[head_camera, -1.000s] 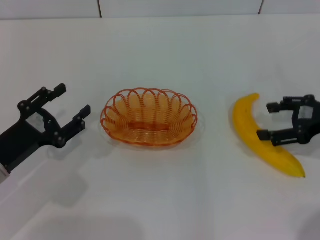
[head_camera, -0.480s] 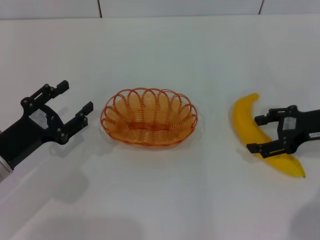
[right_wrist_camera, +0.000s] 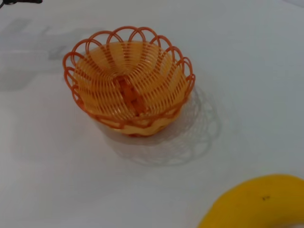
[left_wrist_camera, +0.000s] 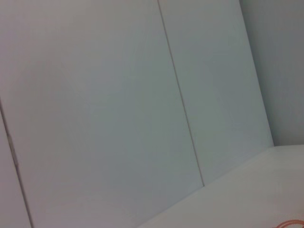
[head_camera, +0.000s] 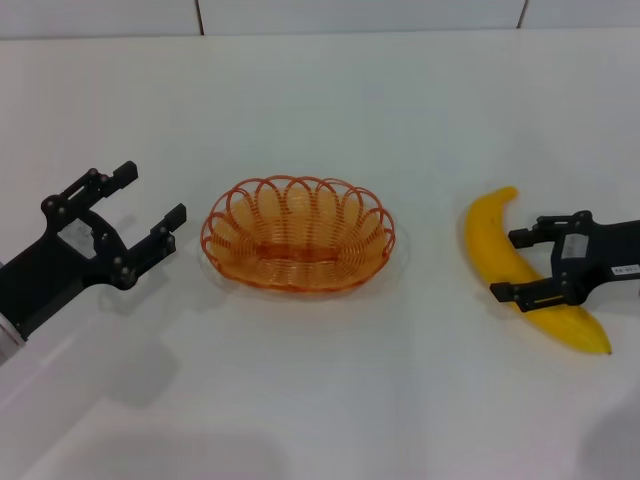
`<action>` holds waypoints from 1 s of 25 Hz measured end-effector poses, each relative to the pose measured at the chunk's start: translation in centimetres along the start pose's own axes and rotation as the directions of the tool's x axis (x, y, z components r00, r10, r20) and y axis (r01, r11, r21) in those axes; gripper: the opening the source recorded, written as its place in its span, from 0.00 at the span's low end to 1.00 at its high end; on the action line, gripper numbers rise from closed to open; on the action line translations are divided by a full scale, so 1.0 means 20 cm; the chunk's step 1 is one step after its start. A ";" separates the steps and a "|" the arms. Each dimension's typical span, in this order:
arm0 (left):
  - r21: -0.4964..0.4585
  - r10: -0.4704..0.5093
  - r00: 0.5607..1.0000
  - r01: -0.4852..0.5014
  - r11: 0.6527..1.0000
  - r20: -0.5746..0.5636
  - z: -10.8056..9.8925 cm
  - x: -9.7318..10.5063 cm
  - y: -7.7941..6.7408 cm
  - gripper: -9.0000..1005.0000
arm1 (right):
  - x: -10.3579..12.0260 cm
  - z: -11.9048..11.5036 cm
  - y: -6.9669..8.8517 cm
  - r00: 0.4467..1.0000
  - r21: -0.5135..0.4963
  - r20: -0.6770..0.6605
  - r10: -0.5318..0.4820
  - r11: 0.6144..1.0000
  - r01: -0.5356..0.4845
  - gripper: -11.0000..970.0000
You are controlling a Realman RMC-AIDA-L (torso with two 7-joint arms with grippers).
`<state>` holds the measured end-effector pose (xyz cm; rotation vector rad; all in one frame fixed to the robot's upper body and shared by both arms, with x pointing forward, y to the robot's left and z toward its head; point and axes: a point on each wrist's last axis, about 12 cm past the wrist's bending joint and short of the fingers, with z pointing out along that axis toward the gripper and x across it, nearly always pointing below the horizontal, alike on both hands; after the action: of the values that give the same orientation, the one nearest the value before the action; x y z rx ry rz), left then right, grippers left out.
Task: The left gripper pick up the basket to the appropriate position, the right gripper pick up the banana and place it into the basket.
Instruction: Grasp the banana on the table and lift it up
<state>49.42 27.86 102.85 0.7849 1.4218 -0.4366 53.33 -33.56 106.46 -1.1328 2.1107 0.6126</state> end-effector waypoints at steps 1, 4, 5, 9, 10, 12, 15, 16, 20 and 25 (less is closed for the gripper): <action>0.000 0.000 1.000 0.000 1.000 0.000 0.00 0.00 0.00 0.71 | 0.00 0.00 0.00 1.000 0.000 0.000 0.001 1.000 -0.001 0.90; 0.000 0.000 1.000 0.000 1.000 0.000 0.00 0.00 0.00 0.71 | 0.01 0.00 0.00 1.000 0.000 -0.001 0.003 1.000 -0.003 0.90; -0.002 -0.001 1.000 0.001 1.000 0.000 0.00 0.00 0.00 0.71 | 0.01 0.00 0.00 1.000 -0.001 -0.002 0.003 1.000 -0.003 0.90; -0.008 -0.004 1.000 0.004 1.000 0.010 -0.01 0.00 0.00 0.70 | 0.00 0.00 0.01 1.000 -0.012 0.002 0.006 1.000 -0.006 0.69; -0.007 -0.004 1.000 0.004 1.000 0.014 -0.01 -0.01 0.00 0.70 | 0.00 0.00 0.01 1.000 -0.011 0.004 0.007 1.000 -0.007 0.65; -0.005 -0.005 1.000 0.005 1.000 0.019 -0.01 -0.01 0.00 0.70 | 0.00 0.00 0.01 1.000 -0.011 0.016 0.010 1.000 -0.009 0.59; -0.005 -0.006 1.000 0.006 1.000 0.021 -0.01 -0.01 0.00 0.70 | -0.02 -0.01 0.01 0.999 -0.020 0.035 0.009 1.000 -0.008 0.50; -0.005 -0.006 1.000 0.006 1.000 0.022 -0.01 -0.01 0.00 0.70 | -0.02 -0.01 0.02 0.999 -0.024 0.039 0.009 1.000 -0.008 0.50; 0.005 -0.013 0.998 0.013 1.000 0.057 -0.04 -0.02 -0.02 0.70 | -0.03 -0.02 0.01 0.999 -0.022 0.051 0.006 1.000 -0.005 0.50; 0.010 -0.026 0.995 0.026 1.000 0.093 -0.10 -0.03 -0.05 0.70 | -0.06 -0.03 0.00 0.996 -0.003 0.086 -0.001 1.000 0.001 0.50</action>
<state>47.17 28.56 103.31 0.7448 1.3449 -0.4942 53.59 -33.38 107.77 -1.0900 2.0366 0.6531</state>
